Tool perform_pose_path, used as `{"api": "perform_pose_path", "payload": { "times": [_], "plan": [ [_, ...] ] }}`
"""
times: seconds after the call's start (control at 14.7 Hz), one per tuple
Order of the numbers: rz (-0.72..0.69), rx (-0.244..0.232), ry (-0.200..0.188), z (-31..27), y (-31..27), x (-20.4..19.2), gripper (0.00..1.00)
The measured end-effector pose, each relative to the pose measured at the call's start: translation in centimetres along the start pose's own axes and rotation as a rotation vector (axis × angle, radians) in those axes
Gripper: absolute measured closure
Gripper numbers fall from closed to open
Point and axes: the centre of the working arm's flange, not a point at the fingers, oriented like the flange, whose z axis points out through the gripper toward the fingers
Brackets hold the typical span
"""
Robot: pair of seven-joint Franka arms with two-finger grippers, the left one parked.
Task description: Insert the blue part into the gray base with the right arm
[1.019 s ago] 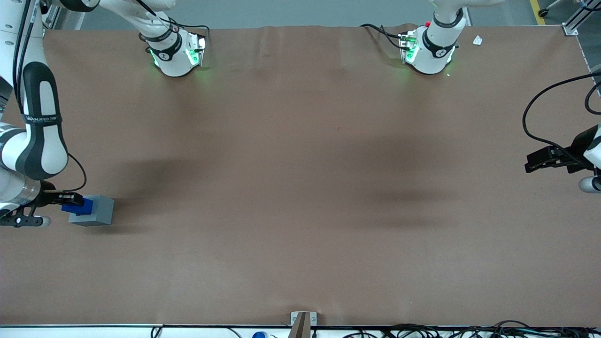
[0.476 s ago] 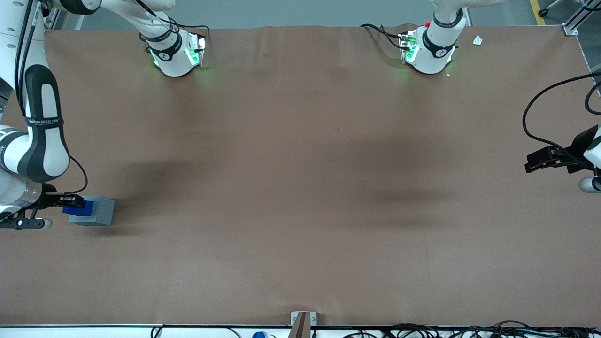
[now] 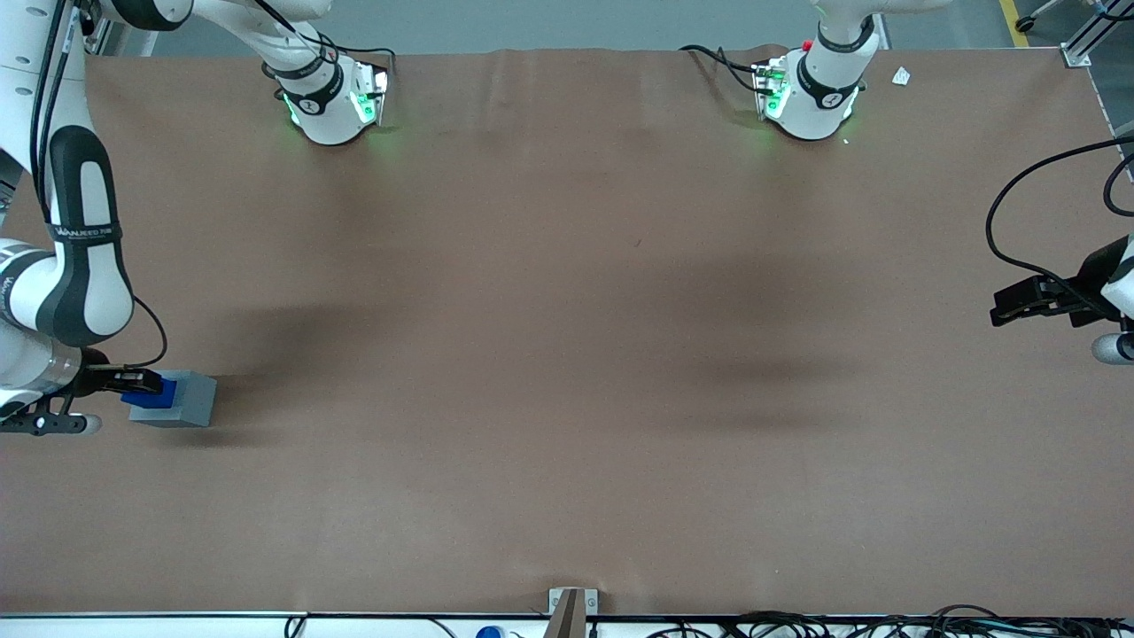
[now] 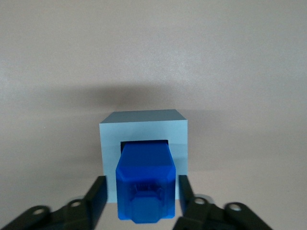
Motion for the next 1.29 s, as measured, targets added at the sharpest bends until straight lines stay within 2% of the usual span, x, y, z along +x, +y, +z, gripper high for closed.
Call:
{"api": "perform_pose_path", "payload": {
  "times": [0.2, 0.48, 0.68, 0.88, 1.02, 1.29],
  "plan": [
    [-0.001, 0.0, -0.001, 0.0, 0.0, 0.0, 0.0],
    [-0.012, 0.003, 0.009, -1.3, -0.7, 0.5, 0.0],
    [-0.03, 0.013, 0.055, -6.8, -1.7, 0.7, 0.0],
    [-0.065, 0.04, 0.105, -14.8, -4.0, -0.7, 0.0],
    [-0.094, 0.068, 0.107, -19.4, -6.5, -2.3, 0.0],
    [-0.124, 0.111, 0.083, -25.1, -10.3, -5.5, 0.0]
  ]
}}
